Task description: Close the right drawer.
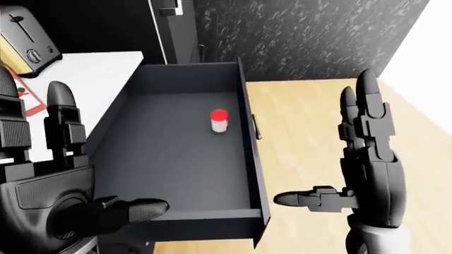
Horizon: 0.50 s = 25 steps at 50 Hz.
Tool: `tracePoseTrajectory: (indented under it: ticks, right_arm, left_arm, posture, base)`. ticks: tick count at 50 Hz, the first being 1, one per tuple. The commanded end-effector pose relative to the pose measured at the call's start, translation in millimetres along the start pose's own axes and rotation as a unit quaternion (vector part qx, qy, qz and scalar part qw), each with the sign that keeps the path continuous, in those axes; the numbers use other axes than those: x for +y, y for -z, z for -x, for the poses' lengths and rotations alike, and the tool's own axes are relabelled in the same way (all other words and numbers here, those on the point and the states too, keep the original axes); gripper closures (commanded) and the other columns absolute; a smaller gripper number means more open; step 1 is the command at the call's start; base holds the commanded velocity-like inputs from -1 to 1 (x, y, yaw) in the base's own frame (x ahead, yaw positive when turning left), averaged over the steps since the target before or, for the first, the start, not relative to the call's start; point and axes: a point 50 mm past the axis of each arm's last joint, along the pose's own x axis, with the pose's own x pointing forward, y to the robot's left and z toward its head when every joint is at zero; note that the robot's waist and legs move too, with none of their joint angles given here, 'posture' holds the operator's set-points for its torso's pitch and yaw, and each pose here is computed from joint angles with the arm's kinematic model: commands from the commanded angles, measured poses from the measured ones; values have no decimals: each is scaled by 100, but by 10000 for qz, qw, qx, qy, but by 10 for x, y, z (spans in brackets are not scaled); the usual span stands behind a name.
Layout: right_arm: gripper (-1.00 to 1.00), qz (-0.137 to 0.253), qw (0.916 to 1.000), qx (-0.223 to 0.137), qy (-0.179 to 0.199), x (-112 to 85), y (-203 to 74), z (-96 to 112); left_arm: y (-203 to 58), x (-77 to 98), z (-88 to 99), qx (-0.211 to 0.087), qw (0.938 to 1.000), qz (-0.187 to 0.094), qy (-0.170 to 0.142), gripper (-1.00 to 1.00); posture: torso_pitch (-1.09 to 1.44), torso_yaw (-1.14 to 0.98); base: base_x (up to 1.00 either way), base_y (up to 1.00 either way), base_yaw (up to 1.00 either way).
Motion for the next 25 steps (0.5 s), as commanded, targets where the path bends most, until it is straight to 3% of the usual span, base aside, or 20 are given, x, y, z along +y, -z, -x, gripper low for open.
tracePoseTrajectory:
  ticks: [1, 9, 15, 21, 25]
  right_arm:
    - [-100, -4, 9993, -359, 88, -29, -123, -9]
    - [-100, -34, 9989, -408, 215, -93, -169, -22]
    - [-100, 30, 9978, -414, 524, -348, -236, -110]
    - [-100, 216, 9984, -82, 511, -596, -21, -387]
    - [-100, 274, 9979, 339, 488, -725, 360, -660]
  left_arm:
    - [-101, -20, -4, -303, 9995, -4, 79, -100]
    - [-98, -19, 0, -297, 9995, -4, 78, -100]
    - [-93, -20, 0, -288, 9996, 3, 80, -100]
    - [-93, -17, -5, -283, 9996, 0, 70, -100]
    - [-97, -18, -15, -284, 9996, 0, 65, -100]
  posture:
    - [0, 0]
    - [0, 0]
    - [0, 0]
    - [0, 0]
    - [0, 0]
  base:
    - [0, 0, 0]
    - [0, 0, 0]
    - [0, 0, 0]
    - [0, 0, 0]
    - [0, 0, 0]
